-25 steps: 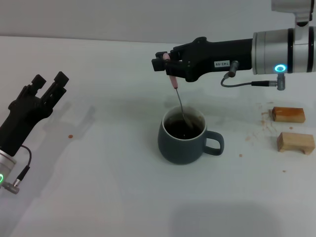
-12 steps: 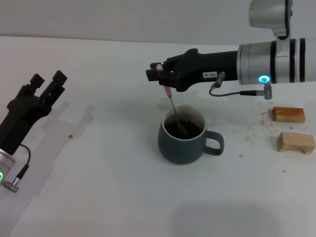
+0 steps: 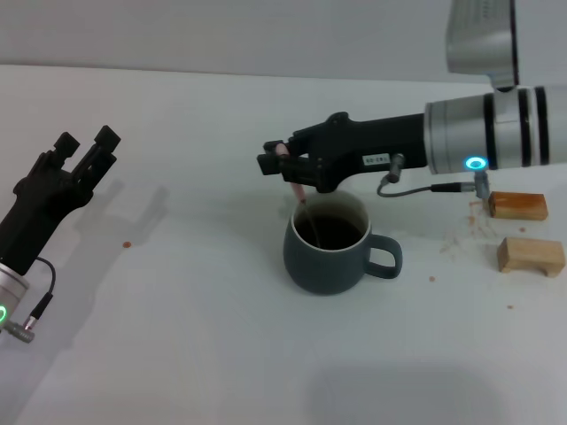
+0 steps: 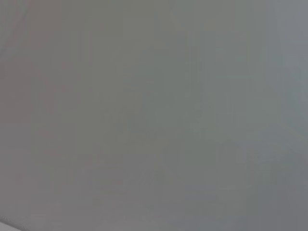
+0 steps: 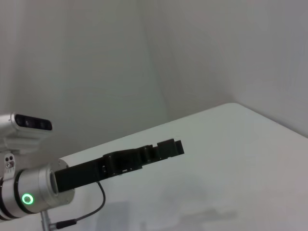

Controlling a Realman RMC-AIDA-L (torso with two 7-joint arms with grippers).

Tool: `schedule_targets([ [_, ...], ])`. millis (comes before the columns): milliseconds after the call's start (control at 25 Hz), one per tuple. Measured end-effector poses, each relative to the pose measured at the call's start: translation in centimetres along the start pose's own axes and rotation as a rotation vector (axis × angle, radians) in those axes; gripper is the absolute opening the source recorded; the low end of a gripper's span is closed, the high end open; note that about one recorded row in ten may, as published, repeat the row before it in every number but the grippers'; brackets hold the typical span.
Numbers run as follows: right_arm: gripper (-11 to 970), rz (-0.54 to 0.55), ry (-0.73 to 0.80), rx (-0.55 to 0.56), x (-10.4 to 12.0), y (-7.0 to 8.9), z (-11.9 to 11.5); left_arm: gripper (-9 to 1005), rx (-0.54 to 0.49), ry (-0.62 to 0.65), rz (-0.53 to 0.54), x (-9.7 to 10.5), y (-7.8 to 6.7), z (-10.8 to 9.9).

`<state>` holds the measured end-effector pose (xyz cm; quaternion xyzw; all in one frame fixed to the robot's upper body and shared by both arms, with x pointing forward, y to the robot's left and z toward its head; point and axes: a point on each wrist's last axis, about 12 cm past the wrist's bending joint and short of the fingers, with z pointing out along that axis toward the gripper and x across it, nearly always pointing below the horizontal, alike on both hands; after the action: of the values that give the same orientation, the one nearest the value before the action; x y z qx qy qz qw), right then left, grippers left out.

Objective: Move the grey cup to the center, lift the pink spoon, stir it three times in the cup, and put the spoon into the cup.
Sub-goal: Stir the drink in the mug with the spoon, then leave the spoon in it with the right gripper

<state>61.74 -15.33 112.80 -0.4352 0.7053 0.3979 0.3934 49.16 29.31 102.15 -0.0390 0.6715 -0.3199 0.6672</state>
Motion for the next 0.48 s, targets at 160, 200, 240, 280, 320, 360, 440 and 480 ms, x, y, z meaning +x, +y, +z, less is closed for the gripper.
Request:
schedule_targets([
  [160, 122, 0.018, -0.009, 0.033, 0.7, -0.3, -1.1, 829, 0.002, 0.004, 0.002, 0.0, 0.0, 0.3],
  [200, 122, 0.022, -0.013, 0.044, 0.7, -0.5, -1.5, 829, 0.002, 0.005, 0.002, 0.0, 0.0, 0.3],
  [240, 122, 0.022, -0.016, 0.049, 0.5, -0.6, -1.6, 829, 0.002, 0.006, 0.002, 0.0, 0.0, 0.4],
  [280, 123, 0.020, -0.017, 0.053, 0.4, -0.7, -1.8, 829, 0.004, 0.007, 0.003, 0.0, -0.1, 0.5],
  [320, 123, 0.017, -0.017, 0.054, 0.2, -0.8, -1.8, 829, 0.005, 0.008, 0.004, 0.0, -0.1, 0.6],
  [360, 123, 0.013, -0.018, 0.056, 0.0, -0.8, -1.7, 829, 0.005, 0.010, 0.004, 0.0, -0.1, 0.7],
  [440, 123, 0.006, -0.020, 0.062, -0.6, -1.0, -1.6, 829, 0.006, 0.011, 0.004, 0.0, -0.1, 0.7],
  [480, 123, 0.002, -0.021, 0.062, -0.9, -1.1, -1.4, 829, 0.006, 0.012, 0.005, 0.0, -0.1, 0.8],
])
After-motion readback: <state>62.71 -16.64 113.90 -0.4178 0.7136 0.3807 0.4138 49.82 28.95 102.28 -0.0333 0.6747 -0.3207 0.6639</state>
